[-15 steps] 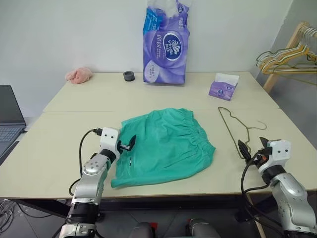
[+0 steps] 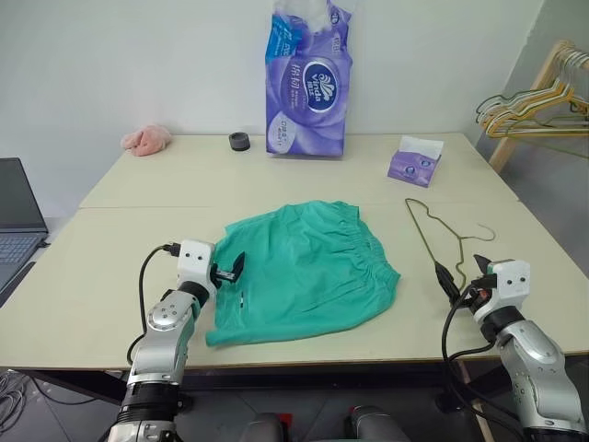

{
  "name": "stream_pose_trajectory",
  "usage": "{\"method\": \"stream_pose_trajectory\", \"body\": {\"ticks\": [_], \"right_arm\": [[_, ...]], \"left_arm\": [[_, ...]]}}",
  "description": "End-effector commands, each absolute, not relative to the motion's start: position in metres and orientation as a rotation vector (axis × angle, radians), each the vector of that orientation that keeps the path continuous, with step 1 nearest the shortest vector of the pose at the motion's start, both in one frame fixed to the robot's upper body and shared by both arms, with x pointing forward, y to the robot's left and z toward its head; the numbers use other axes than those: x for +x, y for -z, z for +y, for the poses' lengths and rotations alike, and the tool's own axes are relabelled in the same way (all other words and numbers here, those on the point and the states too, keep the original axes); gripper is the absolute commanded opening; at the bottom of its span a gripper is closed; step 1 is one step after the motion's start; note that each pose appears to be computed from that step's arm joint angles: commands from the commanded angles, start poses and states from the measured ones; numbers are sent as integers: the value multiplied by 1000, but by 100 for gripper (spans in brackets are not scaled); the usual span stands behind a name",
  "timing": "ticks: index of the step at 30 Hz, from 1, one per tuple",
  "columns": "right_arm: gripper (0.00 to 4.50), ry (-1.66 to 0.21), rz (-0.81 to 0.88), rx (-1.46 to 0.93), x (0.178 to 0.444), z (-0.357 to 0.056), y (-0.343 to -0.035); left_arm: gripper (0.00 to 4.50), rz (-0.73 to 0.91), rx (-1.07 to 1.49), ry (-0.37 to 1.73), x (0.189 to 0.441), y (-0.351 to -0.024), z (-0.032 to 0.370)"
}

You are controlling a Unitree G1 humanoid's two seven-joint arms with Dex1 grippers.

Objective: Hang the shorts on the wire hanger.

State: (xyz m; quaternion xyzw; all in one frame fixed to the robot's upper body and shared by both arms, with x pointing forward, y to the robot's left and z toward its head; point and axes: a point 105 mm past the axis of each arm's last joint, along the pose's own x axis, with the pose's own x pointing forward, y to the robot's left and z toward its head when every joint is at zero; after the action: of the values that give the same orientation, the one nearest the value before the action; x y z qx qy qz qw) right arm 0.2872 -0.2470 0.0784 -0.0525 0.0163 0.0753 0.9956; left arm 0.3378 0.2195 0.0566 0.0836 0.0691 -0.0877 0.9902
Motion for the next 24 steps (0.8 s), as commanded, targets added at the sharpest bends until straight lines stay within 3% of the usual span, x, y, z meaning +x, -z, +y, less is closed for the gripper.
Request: {"method": "stream_pose_trajectory", "body": {"ticks": [1,9,17,24], "right_arm": [[450,-169,-37,-133,290,-242,-95],[450,-201,-58,-154,288,-236,-99],[450,-450,-59,-280,269,-212,-108],[450,-814,-13,-503,240,-178,-103]], "left_arm": [[448,88,179,165,338,-73,221],[448,62,172,251,330,-78,215],[448,141,259,676,312,-94,202],[448,475,307,1220,247,-92,196]]}}
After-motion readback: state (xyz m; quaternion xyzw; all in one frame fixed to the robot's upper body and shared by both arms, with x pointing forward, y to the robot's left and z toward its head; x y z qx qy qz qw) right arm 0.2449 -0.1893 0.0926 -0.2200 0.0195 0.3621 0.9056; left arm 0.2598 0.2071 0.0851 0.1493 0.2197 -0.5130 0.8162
